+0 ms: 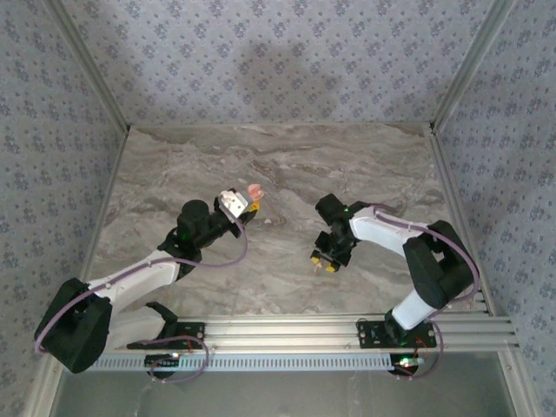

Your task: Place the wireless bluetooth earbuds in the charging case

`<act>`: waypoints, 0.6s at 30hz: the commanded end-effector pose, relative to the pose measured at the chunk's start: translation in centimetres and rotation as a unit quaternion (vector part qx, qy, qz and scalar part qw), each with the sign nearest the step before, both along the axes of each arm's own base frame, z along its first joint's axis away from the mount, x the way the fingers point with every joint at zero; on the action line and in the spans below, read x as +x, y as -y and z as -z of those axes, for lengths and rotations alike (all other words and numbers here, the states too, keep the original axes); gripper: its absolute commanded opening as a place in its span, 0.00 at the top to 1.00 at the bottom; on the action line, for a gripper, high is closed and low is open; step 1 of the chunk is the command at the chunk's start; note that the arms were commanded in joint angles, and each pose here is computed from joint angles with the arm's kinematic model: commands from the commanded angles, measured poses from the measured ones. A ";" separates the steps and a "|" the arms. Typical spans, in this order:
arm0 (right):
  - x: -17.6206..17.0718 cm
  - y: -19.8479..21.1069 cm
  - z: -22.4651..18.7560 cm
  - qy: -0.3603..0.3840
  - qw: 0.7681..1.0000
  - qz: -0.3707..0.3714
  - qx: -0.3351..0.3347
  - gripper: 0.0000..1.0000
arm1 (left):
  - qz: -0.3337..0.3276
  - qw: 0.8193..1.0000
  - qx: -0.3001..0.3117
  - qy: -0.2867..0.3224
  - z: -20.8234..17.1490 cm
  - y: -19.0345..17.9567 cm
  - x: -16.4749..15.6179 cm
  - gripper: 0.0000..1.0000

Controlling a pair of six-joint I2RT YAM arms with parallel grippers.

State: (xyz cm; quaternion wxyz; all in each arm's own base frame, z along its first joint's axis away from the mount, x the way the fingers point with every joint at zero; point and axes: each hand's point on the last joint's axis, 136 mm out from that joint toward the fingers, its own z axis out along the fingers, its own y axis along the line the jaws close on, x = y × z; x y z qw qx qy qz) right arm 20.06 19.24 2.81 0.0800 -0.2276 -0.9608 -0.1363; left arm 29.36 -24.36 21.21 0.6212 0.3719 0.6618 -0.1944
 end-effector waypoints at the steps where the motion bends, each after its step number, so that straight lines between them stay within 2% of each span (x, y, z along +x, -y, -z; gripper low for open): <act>1: 0.8 -0.8 -0.3 0.003 1.000 -0.007 0.012 0.63 | 0.005 1.000 -0.011 0.016 -1.4 0.0 0.0 0.90; 6: 1.1 -1.0 0.1 0.001 1.000 -0.007 0.014 0.66 | 0.002 1.000 -0.011 0.015 -1.4 -0.1 0.1 0.90; 15: 0.8 -0.7 0.8 -0.009 1.000 -0.016 0.005 0.66 | 0.000 1.000 -0.010 0.015 -1.4 -0.3 0.2 0.90; 18: 0.7 -0.6 1.1 -0.011 1.000 -0.020 0.002 0.70 | 0.000 1.000 -0.010 0.016 -1.4 -0.3 0.2 0.90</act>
